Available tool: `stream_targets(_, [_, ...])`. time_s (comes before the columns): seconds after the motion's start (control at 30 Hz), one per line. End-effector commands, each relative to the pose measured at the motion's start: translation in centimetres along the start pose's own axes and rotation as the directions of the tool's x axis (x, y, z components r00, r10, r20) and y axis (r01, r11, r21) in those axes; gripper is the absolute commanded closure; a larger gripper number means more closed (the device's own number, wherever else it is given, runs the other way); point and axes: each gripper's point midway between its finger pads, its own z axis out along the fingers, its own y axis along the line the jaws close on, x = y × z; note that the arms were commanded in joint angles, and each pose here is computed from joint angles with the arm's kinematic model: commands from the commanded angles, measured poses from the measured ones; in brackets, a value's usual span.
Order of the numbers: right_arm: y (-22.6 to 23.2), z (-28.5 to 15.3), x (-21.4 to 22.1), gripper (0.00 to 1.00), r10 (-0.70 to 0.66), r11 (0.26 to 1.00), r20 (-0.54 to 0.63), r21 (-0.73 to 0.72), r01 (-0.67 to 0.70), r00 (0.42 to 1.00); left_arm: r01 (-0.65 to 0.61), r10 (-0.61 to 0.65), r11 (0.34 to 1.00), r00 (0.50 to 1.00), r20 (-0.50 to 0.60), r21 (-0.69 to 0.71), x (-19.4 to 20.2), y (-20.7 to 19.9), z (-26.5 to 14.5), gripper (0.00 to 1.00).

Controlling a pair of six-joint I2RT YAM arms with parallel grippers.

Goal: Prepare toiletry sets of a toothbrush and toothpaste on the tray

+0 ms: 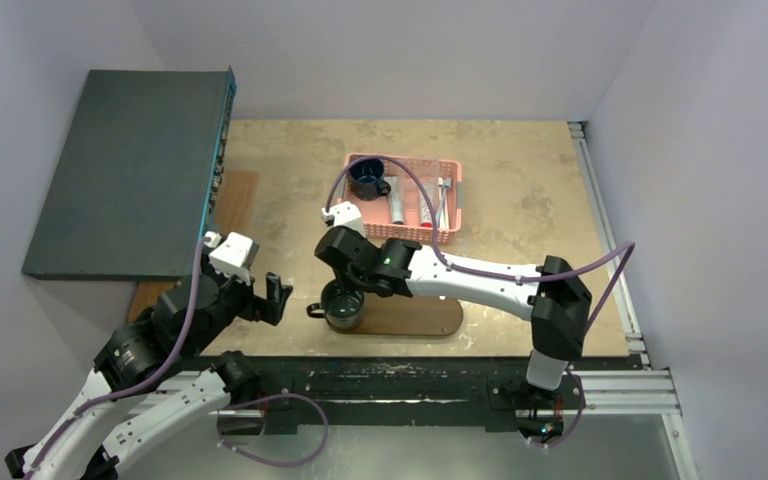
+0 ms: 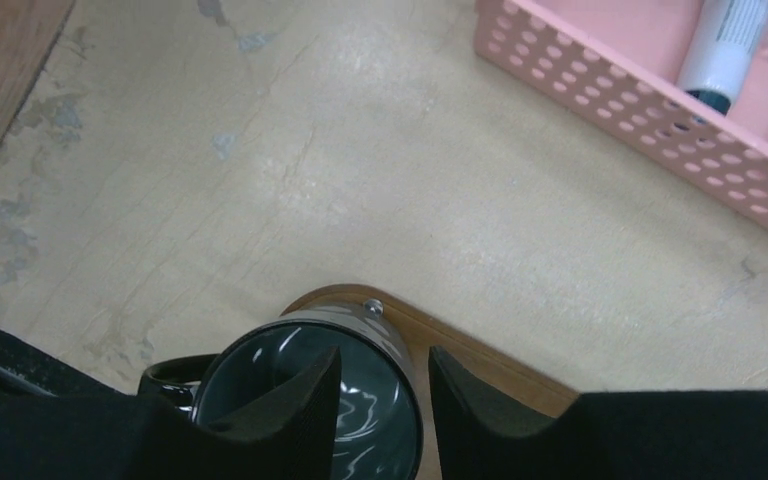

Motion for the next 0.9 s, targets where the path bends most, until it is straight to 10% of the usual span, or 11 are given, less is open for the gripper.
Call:
stream_targets(0.0, [-0.8, -2.9, -5.6, 0.60, 0.005, 1.000, 0.139, 0.001, -0.005, 0.990, 0.022, -0.021, 1.000, 1.000, 0.017, -0.013, -0.5, 0.1, 0.1, 0.05])
stream_targets(0.87, [-8.6, 2.5, -18.8, 0.58, -0.082, 0.995, 0.278, 0.084, 0.061, 0.957, 0.022, -0.022, 0.999, 1.000, 0.022, -0.025, -0.5, 0.3, 0.1, 0.05])
